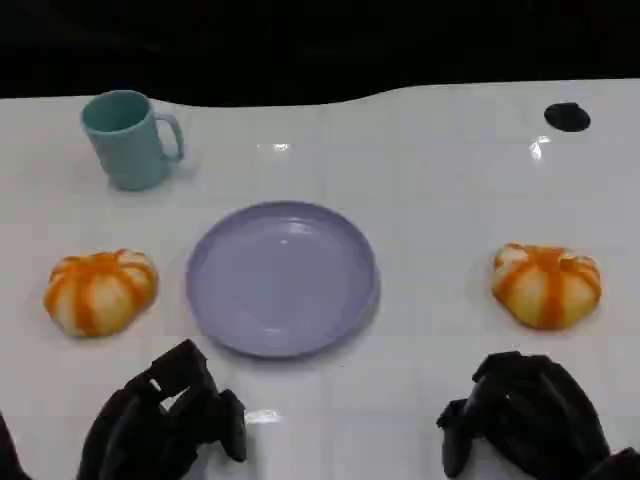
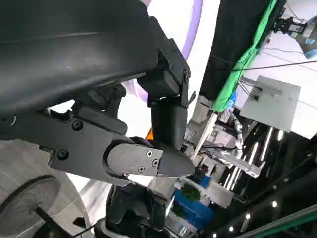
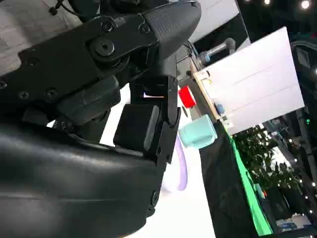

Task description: Grasp the bread from the table and place it into the plate.

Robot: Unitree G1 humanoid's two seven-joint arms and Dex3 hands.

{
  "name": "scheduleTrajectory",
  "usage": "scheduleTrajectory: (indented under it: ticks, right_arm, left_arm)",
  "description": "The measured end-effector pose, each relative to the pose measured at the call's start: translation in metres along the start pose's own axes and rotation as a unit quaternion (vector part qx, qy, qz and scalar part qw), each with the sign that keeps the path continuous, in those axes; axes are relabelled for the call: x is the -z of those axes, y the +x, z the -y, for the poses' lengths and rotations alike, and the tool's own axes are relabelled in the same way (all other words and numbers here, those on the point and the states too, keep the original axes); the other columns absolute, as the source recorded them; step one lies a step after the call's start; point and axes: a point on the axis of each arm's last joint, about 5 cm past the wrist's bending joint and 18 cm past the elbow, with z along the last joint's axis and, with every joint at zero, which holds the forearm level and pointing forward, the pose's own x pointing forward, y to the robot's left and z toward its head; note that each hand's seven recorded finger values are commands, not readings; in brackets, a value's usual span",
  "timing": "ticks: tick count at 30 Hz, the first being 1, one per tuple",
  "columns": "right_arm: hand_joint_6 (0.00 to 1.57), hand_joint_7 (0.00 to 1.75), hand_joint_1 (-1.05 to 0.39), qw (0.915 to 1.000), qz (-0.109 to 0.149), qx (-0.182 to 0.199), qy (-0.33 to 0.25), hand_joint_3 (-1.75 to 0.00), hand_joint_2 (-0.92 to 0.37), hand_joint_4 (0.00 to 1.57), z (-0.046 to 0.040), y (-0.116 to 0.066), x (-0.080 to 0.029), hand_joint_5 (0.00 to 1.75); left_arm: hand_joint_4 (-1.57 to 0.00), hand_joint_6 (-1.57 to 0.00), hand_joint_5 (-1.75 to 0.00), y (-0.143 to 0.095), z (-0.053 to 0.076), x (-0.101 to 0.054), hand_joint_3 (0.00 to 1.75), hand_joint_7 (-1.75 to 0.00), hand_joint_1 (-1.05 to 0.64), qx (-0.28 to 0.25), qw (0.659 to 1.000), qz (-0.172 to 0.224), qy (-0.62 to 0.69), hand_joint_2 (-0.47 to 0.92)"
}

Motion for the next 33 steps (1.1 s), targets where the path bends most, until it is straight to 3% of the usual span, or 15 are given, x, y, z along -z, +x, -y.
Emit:
scheduleTrajectory:
  ticks: [14, 33]
  right_arm:
    - [1.43, 0.59, -1.05, 1.0, -0.001, 0.003, -0.004, -0.01, -0.85, 1.36, 0.0005, -0.0012, 0.0022, 1.06]
    - [1.39, 0.62, -1.05, 0.9999, 0.004, -0.002, -0.009, 0.0, -0.86, 1.34, 0.0015, -0.0015, 0.0036, 1.09]
  left_arm:
    - [-0.83, -0.64, -1.75, -0.0008, -0.0005, 0.0011, 0.24, -1.73, -0.67, -0.002, 1.0, 0.004, 0.006, 0.92]
    - [-0.82, -0.66, -1.75, -0.0012, -0.0007, 0.0028, 0.21, -1.68, -0.67, -0.001, 1.0, 0.0, 0.002, 0.92]
